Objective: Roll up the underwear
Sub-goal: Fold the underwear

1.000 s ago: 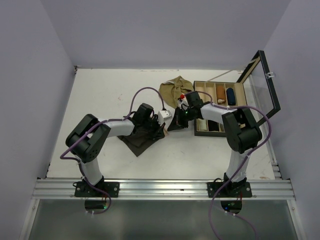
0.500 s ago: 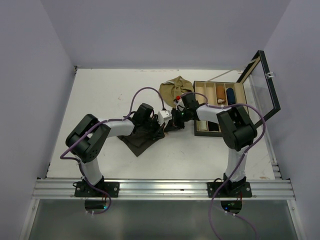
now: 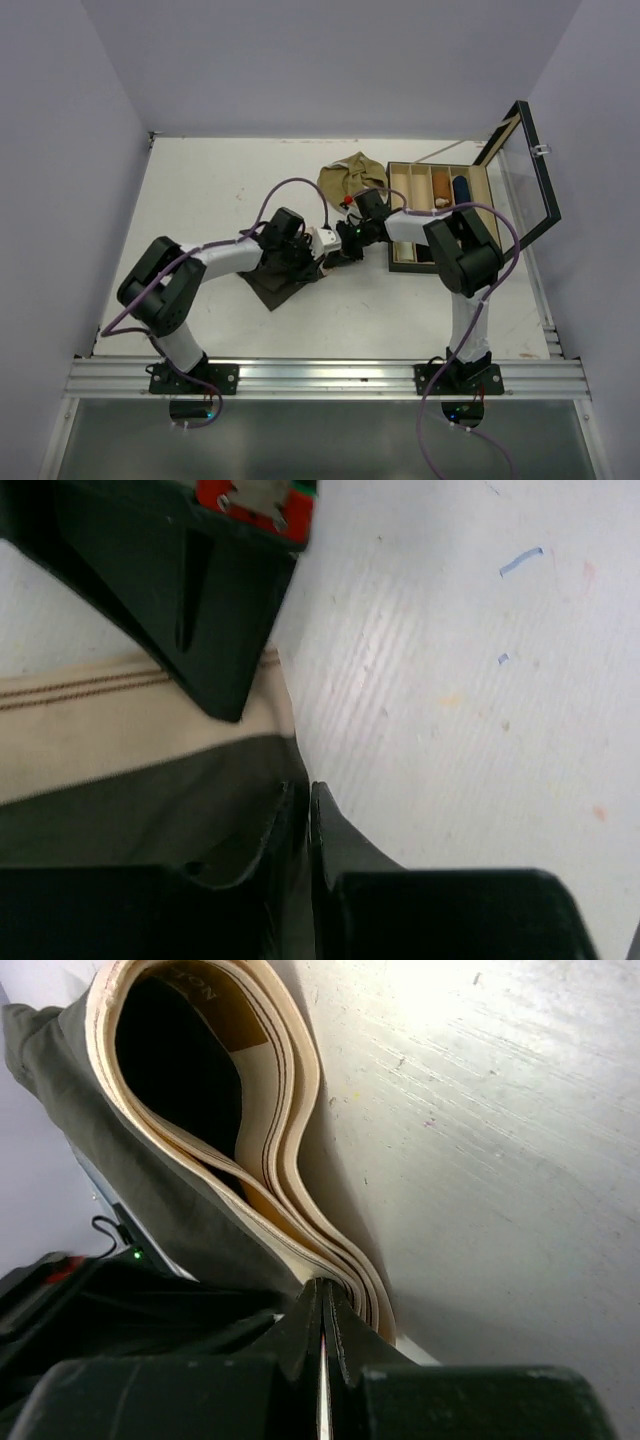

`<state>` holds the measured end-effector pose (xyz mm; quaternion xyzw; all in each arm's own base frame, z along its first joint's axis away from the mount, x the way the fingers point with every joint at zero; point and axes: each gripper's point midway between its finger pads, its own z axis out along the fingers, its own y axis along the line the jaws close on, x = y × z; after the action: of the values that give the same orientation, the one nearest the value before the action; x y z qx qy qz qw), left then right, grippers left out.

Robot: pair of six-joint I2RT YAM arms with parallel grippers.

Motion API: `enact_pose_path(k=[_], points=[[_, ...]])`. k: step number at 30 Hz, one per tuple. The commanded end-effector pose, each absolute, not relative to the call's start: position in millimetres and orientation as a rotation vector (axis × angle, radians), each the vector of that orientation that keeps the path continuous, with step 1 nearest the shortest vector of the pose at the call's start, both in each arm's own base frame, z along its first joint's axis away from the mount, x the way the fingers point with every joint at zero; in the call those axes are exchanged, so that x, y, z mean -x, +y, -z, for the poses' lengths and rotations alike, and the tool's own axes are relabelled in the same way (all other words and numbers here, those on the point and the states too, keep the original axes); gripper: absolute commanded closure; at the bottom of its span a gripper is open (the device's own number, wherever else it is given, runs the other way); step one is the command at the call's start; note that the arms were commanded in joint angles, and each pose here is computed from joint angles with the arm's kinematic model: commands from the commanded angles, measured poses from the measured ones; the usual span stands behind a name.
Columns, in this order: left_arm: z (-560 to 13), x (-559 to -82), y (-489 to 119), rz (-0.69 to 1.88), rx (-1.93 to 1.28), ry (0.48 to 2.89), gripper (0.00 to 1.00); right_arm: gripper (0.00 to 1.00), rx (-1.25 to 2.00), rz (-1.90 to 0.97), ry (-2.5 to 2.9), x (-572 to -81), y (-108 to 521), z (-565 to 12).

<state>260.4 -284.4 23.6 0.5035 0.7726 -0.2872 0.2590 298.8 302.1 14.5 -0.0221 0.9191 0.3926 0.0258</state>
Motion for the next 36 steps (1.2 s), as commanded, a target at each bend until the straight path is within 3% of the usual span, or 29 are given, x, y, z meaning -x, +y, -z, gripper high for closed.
enact_pose_path(k=[1,7,19,36], points=[[-67.3,-251.3,-258.6,0.656,-1.482,1.998,0.84,1.00,-0.012,-1.037,2.945,-279.1,276.2,23.1],[-111.4,-240.1,-210.2,0.438,-1.508,1.957,0.76,1.00,-0.092,-1.089,2.962,-271.7,281.4,28.3],[-51.4,-226.4,-173.7,0.283,-1.447,2.288,0.77,1.00,-0.141,-1.085,2.982,-269.4,280.3,34.7],[-18.6,-220.7,-171.7,0.280,-1.460,2.364,0.77,1.00,-0.143,-1.053,3.012,-267.9,277.6,42.9]])
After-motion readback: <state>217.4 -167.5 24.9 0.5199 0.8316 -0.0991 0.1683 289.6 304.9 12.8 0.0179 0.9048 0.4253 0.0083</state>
